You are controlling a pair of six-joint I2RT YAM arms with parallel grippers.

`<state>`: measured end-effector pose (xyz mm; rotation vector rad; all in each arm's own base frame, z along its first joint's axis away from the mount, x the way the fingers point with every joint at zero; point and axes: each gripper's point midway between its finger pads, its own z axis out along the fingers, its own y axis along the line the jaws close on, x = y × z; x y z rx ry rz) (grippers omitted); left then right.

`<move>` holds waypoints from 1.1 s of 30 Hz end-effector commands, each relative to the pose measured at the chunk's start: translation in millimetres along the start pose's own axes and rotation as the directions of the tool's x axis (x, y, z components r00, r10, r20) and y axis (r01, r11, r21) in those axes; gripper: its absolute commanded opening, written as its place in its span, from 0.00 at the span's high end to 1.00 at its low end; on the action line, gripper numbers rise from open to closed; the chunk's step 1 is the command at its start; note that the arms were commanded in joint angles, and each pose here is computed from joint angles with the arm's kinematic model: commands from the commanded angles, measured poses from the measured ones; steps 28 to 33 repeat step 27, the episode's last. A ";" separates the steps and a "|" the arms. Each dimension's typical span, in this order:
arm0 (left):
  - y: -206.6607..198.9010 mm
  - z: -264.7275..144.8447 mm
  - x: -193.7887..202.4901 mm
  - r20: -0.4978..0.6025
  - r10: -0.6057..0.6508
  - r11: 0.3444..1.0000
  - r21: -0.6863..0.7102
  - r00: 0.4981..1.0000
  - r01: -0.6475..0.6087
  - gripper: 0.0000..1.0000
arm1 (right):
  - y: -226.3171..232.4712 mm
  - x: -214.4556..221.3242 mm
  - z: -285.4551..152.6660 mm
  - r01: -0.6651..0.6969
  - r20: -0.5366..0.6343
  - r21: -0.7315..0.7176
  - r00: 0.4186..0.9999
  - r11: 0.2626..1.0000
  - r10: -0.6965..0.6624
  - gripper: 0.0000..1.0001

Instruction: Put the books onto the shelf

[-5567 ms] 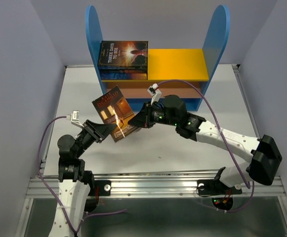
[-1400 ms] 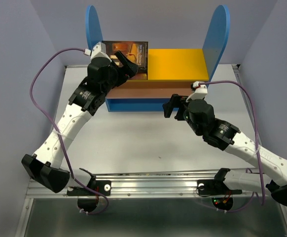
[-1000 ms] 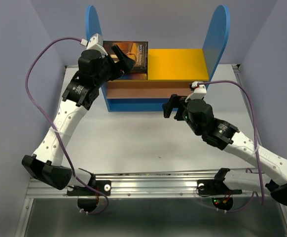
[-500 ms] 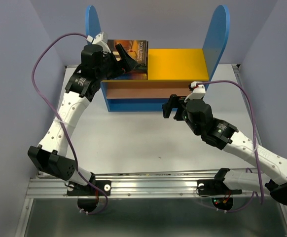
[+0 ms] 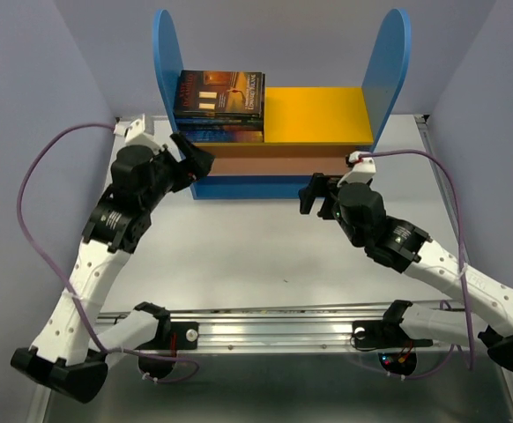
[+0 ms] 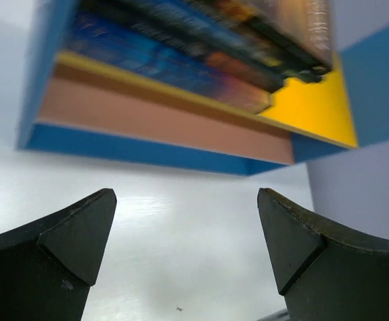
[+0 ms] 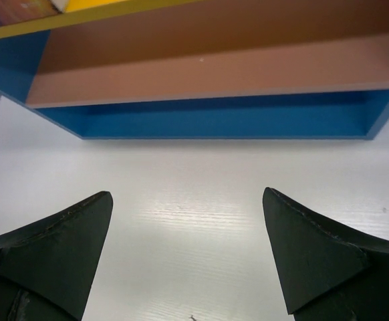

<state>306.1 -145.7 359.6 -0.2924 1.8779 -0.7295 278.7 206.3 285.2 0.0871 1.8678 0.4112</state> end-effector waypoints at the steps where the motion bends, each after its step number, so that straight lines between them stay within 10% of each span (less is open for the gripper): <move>1: 107.9 -25.2 20.4 0.138 -0.053 0.895 -0.434 0.989 0.108 0.01 | -49.3 7.8 -4.5 -0.040 0.006 0.161 0.999 0.986 0.040 0.00; 6: 191.1 -70.4 62.6 0.161 -0.047 0.666 -0.731 0.986 0.151 0.01 | -122.5 52.8 7.4 -0.099 -0.101 0.323 0.985 0.941 0.138 0.00; 13: 181.3 -54.2 60.4 0.249 -0.095 0.774 -0.590 0.964 0.228 0.01 | -180.9 92.1 3.1 -0.123 -0.099 0.487 0.976 0.865 0.195 0.00; 33: 181.5 -35.6 63.3 0.213 -0.112 0.794 -0.569 0.971 0.216 0.01 | -189.7 65.1 -15.5 -0.162 0.038 0.482 0.986 0.861 0.164 0.00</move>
